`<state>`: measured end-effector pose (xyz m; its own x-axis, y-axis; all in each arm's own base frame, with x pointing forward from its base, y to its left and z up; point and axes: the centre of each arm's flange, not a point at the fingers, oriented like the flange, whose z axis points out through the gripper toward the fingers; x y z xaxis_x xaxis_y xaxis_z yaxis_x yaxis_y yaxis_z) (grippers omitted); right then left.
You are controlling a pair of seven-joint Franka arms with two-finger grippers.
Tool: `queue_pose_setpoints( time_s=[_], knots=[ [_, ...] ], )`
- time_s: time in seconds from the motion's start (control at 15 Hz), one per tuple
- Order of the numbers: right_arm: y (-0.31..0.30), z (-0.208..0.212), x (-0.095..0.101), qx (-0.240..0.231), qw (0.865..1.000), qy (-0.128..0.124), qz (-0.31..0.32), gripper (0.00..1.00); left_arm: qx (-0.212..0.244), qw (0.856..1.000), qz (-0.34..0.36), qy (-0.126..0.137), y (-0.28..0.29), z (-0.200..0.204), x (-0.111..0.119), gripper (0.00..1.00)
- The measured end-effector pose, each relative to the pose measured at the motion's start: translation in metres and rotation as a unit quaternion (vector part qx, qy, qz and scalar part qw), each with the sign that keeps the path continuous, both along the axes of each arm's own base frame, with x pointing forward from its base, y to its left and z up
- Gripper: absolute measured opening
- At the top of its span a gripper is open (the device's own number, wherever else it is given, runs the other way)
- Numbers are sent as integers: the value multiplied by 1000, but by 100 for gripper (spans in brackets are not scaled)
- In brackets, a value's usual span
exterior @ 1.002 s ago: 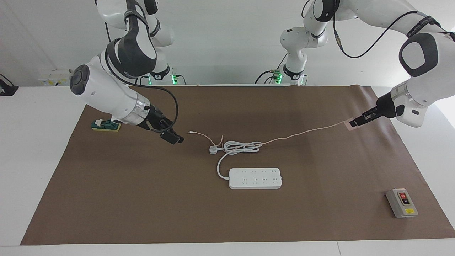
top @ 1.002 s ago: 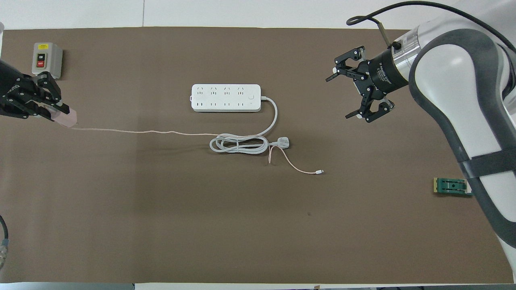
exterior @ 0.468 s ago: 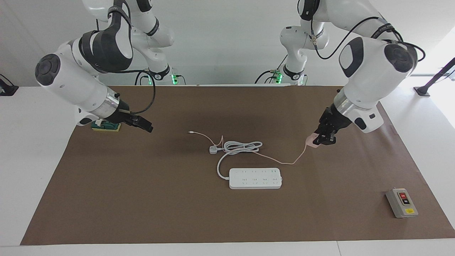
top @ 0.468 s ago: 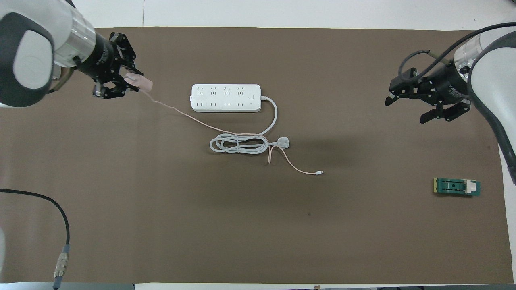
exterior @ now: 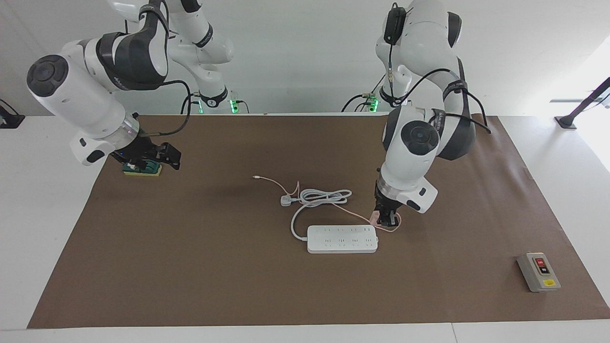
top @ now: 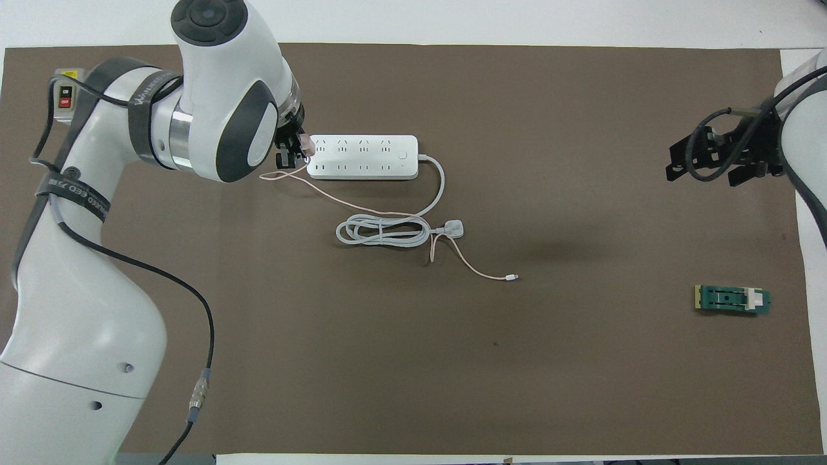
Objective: Plug charger into power strip
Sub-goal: 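Move the charger with the left gripper to the power strip socket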
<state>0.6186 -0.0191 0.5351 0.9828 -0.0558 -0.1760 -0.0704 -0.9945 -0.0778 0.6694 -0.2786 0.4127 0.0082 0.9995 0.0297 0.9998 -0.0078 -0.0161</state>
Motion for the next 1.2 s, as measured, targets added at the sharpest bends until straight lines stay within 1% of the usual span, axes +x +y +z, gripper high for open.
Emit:
queue_pose_setpoints(
  time_s=[0.13,0.33,0.47,0.67,1.0,1.2],
  knots=[
    [-6,6,-2,-9,1000,-6,21,100,9,1000,8,2,0,-18,5,34],
    [-9,25,-9,-19,998,-22,48,100,14,1000,12,7,-1,-30,6,34],
    [-12,41,-16,-31,997,-34,65,100,17,1000,13,9,-1,-34,7,34],
    [-13,66,-31,-37,994,-42,91,100,18,1000,14,10,-1,-38,8,34],
    [-16,99,-58,-37,992,-43,110,100,14,1000,12,-1,-5,-40,10,34],
    [-19,110,-69,-37,992,-42,110,100,12,1000,7,-5,-8,-41,10,34]
  ],
)
